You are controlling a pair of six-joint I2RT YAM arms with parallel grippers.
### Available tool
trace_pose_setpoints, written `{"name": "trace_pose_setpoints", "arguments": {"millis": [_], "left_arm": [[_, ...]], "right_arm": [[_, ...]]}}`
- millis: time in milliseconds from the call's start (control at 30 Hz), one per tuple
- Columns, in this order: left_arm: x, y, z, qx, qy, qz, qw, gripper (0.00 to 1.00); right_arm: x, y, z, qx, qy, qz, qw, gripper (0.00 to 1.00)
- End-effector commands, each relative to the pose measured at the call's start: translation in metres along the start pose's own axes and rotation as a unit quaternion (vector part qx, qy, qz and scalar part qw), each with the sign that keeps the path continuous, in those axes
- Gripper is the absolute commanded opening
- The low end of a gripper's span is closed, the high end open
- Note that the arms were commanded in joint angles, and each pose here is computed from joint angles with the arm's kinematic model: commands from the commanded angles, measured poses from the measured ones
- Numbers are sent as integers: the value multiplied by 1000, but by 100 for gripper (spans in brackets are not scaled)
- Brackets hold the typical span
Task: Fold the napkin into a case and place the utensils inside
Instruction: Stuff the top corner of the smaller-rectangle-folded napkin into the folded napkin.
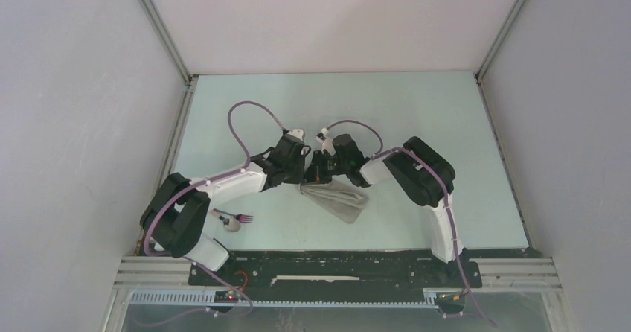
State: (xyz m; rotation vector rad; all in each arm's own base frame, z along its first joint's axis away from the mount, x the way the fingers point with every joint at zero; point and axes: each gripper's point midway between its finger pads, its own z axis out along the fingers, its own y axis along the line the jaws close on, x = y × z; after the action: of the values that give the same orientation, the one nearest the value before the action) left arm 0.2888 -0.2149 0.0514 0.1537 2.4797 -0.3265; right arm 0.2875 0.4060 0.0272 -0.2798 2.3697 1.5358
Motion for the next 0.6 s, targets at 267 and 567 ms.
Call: {"name": "trace_pose_setpoints", "arguments": {"millis": [267,567], "left_arm": [[-5,7,13,-16,13,-53,998,0],[-1,12,17,-26,23,-49,998,1]], "right_arm": [[6,8,-31,34,14,-8,999,21],[1,21,-78,88,23,-68,994,42]]}}
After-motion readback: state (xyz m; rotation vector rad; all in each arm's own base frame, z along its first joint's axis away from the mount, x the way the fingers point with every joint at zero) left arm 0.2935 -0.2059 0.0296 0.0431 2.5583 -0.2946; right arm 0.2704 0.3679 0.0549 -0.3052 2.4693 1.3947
